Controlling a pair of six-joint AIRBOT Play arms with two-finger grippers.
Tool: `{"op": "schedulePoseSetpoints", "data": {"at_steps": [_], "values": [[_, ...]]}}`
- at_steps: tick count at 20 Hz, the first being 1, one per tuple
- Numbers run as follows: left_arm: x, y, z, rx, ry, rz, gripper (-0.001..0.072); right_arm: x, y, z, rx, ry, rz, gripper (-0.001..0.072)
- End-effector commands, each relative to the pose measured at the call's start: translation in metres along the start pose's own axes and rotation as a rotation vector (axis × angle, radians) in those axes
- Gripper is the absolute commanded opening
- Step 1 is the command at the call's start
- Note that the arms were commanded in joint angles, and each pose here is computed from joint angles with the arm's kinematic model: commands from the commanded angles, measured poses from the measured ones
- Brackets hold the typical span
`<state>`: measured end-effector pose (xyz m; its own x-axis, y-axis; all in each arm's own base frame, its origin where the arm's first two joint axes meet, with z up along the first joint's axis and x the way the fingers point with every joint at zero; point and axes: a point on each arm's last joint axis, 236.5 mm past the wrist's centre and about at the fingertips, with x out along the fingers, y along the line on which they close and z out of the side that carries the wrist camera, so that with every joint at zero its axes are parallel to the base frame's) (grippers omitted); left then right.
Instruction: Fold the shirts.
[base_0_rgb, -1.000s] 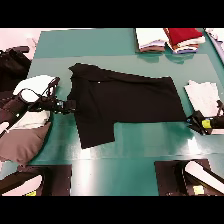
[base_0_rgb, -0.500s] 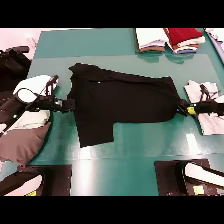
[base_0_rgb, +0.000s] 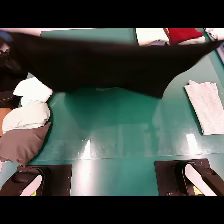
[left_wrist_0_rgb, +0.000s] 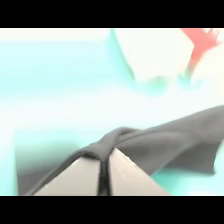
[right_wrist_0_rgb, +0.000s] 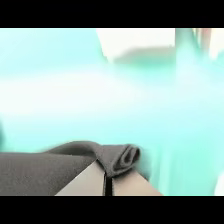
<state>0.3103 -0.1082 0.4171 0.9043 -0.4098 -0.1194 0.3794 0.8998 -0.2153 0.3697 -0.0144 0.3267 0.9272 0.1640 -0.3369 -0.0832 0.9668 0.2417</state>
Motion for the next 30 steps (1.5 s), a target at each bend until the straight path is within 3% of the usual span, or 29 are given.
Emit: {"op": "schedulePoseSetpoints", "data": {"at_steps": [1,5,9,13,17,22,25,30], "values": [[-0.12,-0.053,0.126,0.133,-0.365,-0.028,0.0024,-0.119,0.064,0.094,-0.189,-0.316,-0.004,0.0017],[-0.181,-0.074,0.167,0.192,-0.527,-0.023,0.0024,-0.168,0.059,0.1,-0.24,-0.314,-0.14,0.0016],[-0.133,-0.056,0.138,0.17,-0.37,-0.005,0.0024,-0.143,0.046,0.073,-0.229,-0.095,-0.143,0.0016],[-0.006,-0.001,0.023,0.069,0.123,0.035,0.0025,-0.064,0.004,0.019,-0.102,0.204,-0.125,0.0016],[0.111,0.064,-0.125,-0.063,0.529,0.088,0.0026,0.038,-0.041,-0.084,0.012,0.542,-0.103,0.0016],[0.222,0.137,-0.28,-0.187,0.72,0.177,0.0025,0.142,-0.099,-0.2,0.115,0.799,-0.137,0.0016],[0.26,0.153,-0.313,-0.219,0.731,0.181,0.0025,0.19,-0.11,-0.21,0.154,0.809,-0.108,0.0016],[0.273,0.157,-0.307,-0.141,0.744,0.149,0.0025,0.22,-0.114,-0.184,0.131,0.752,-0.09,0.0016]]}}
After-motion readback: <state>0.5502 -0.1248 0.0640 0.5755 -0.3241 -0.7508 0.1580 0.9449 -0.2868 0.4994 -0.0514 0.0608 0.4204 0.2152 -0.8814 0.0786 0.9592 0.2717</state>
